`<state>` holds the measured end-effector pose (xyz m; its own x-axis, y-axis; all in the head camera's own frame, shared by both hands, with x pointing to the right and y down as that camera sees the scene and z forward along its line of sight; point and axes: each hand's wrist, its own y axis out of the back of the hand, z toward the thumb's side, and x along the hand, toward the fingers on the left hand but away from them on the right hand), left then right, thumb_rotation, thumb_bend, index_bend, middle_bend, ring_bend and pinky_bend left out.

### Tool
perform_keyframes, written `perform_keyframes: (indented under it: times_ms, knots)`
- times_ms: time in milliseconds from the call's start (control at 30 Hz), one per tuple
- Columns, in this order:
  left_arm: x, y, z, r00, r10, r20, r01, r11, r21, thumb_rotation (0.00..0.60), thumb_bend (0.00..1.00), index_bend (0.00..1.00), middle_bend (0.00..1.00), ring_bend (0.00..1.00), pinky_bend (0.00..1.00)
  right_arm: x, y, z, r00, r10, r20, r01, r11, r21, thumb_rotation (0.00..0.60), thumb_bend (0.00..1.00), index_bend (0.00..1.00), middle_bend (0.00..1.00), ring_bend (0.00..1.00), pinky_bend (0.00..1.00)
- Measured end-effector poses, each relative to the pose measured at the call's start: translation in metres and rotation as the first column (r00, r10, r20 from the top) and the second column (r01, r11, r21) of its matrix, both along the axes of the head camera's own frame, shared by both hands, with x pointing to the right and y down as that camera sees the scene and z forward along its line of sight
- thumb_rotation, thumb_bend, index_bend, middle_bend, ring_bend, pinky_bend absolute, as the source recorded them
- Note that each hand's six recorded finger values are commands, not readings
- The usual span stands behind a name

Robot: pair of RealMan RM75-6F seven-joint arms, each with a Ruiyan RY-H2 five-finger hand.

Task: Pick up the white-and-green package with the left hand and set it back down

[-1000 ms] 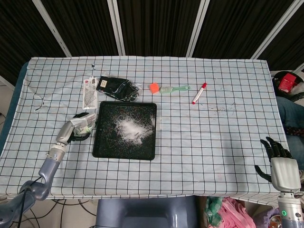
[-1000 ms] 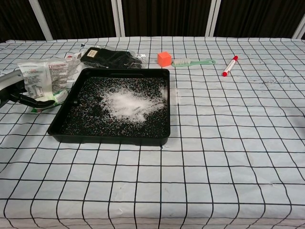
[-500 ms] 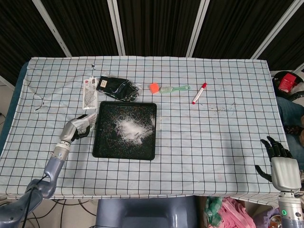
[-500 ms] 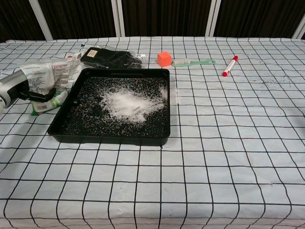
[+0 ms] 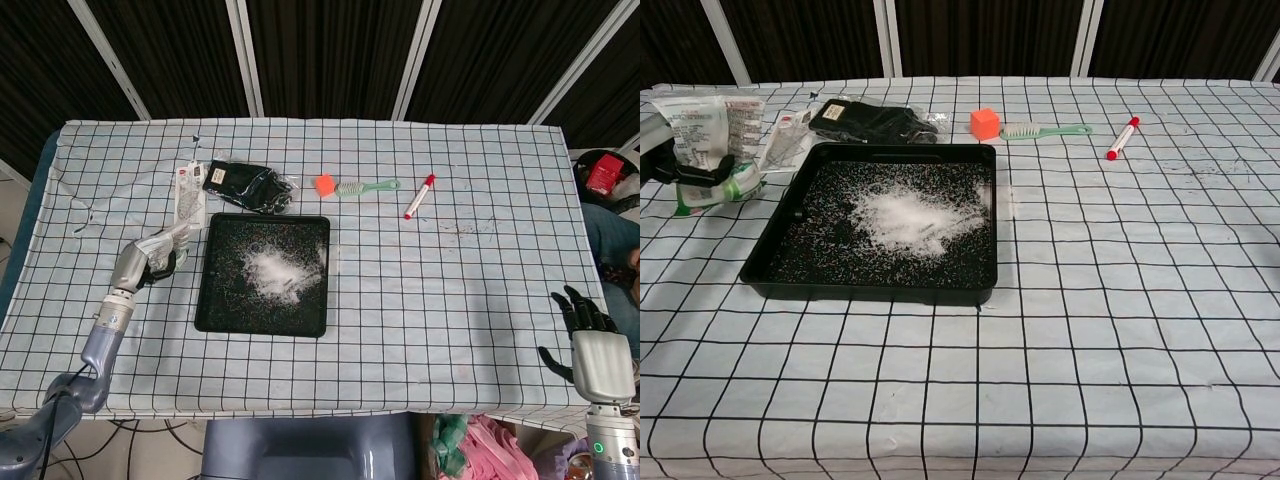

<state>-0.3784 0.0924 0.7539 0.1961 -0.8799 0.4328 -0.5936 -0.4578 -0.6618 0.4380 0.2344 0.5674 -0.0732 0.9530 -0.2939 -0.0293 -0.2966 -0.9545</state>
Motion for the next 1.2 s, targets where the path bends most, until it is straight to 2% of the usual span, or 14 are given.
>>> perform_keyframes:
  times_ms: [167,267,433,600,733,833,933,1200]
  knots:
    - [0.002,-0.009,-0.015,0.996,0.085,0.040,-0.086,0.996,0.037,0.600,0.70,0.45,0.49,0.38,0.55,0.001,0.000,-0.001,1.000,0.006,-0.001,-0.006,1.000,0.005,0.600,0.14,0.17,0.10,0.17,0.32]
    - [0.007,-0.018,-0.025,0.985,0.155,0.075,-0.159,0.986,0.053,0.600,0.70,0.45,0.50,0.39,0.55,0.001,-0.001,-0.001,1.000,0.006,-0.002,-0.006,1.000,0.005,0.600,0.14,0.17,0.10,0.17,0.32]
    - [0.024,-0.030,-0.046,0.948,0.281,0.147,-0.293,0.954,0.069,0.600,0.72,0.48,0.52,0.40,0.55,0.001,-0.001,-0.002,1.000,0.005,-0.003,-0.005,1.000,0.010,0.600,0.14,0.17,0.10,0.17,0.32]
    - [0.046,-0.039,-0.065,0.910,0.371,0.185,-0.386,0.921,0.050,0.600,0.73,0.50,0.54,0.41,0.55,0.001,-0.001,-0.003,1.000,0.005,-0.004,-0.005,1.000,0.012,0.600,0.14,0.16,0.10,0.17,0.32]
    - [0.060,-0.046,-0.076,0.851,0.453,0.266,-0.473,0.881,0.011,0.600,0.74,0.51,0.55,0.41,0.55,0.002,-0.002,-0.003,1.000,0.006,-0.005,-0.005,1.000,0.014,0.600,0.14,0.16,0.10,0.17,0.32]
    - [0.069,-0.050,-0.083,0.789,0.514,0.337,-0.537,0.843,-0.029,0.600,0.74,0.53,0.56,0.42,0.55,0.002,-0.002,-0.003,1.000,0.006,-0.005,-0.006,1.000,0.013,0.600,0.14,0.17,0.10,0.17,0.32]
    - [0.077,-0.054,-0.087,0.739,0.552,0.387,-0.577,0.815,-0.061,0.600,0.74,0.54,0.57,0.43,0.55,0.002,-0.002,-0.003,1.000,0.006,-0.005,-0.006,1.000,0.013,0.600,0.14,0.17,0.10,0.17,0.32]
    - [0.097,-0.059,-0.095,0.646,0.609,0.460,-0.634,0.764,-0.122,0.600,0.74,0.57,0.60,0.45,0.55,0.004,-0.002,-0.004,1.000,0.012,-0.005,-0.011,1.000,0.018,0.600,0.14,0.16,0.10,0.17,0.32]
